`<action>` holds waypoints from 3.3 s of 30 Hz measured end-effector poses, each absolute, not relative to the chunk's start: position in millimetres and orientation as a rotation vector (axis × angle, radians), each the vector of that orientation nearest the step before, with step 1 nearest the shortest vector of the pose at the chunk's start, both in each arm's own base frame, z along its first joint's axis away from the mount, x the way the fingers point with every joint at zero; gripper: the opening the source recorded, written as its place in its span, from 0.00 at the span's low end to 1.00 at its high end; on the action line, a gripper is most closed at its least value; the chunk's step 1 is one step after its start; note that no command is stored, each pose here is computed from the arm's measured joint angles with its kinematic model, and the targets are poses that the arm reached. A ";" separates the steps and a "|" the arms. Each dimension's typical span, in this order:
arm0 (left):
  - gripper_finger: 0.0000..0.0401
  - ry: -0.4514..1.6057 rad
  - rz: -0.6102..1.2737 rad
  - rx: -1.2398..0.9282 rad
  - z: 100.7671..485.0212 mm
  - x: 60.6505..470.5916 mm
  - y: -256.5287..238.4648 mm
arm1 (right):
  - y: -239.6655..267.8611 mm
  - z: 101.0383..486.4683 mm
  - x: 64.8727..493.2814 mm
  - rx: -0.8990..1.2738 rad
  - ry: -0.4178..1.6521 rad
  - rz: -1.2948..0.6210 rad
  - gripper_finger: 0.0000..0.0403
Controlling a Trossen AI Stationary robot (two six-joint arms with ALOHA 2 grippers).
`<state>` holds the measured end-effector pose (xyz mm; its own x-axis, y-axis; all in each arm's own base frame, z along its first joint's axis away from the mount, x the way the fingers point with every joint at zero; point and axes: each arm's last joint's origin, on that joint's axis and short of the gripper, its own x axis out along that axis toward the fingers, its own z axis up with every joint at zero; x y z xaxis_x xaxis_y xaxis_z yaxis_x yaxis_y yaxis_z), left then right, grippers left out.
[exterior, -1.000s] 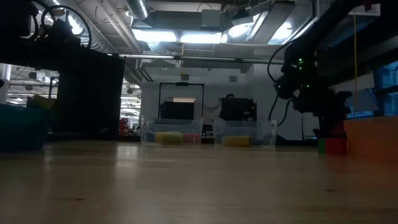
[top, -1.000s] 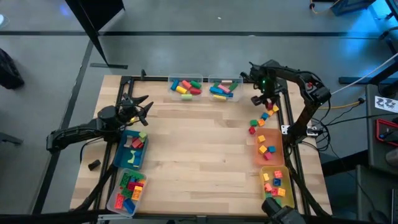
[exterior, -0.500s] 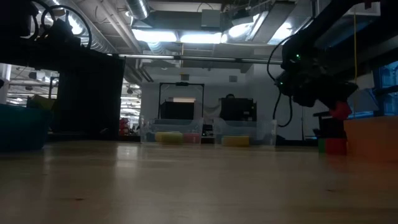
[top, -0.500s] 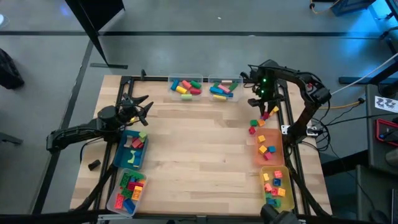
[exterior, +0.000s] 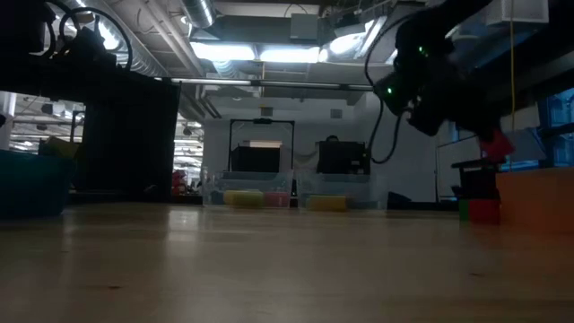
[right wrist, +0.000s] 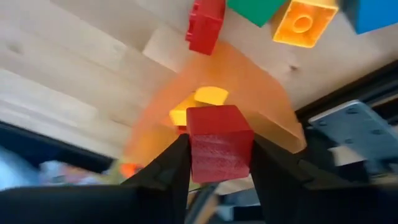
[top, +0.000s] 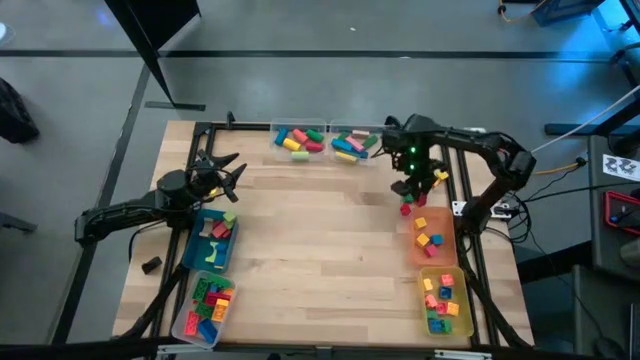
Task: Sort blocks by size
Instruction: Put the red block into the orange bin, then put the green block into the orange bin
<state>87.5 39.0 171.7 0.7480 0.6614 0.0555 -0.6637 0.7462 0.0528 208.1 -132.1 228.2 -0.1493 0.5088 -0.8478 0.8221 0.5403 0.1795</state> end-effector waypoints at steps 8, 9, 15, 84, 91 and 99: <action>0.46 -0.034 0.725 0.071 171.7 87.5 39.1 | -103.0 236.6 217.4 0.915 1.856 -0.549 0.37; 0.46 -0.034 0.725 0.071 171.6 87.5 39.0 | -98.7 237.2 218.9 0.902 1.859 -0.546 0.37; 0.46 -0.034 0.725 0.071 171.7 87.5 39.1 | -70.9 237.7 229.2 0.791 1.897 -0.484 0.37; 0.46 -0.034 0.725 0.071 171.6 87.5 39.1 | -47.5 231.9 261.3 0.575 1.383 -1.114 0.47; 0.46 -0.034 0.725 0.071 171.6 87.5 39.1 | -47.8 232.1 263.5 0.579 1.344 -1.128 0.47; 0.46 -0.034 0.725 0.071 171.6 87.5 39.0 | -48.6 232.7 261.2 0.530 1.362 -1.138 0.47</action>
<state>87.5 39.0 171.6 0.7481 0.6612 0.0553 -0.6635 0.7463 0.0529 261.2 -48.6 232.7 -0.1735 -0.3210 -0.9311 0.8591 0.4128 -0.3024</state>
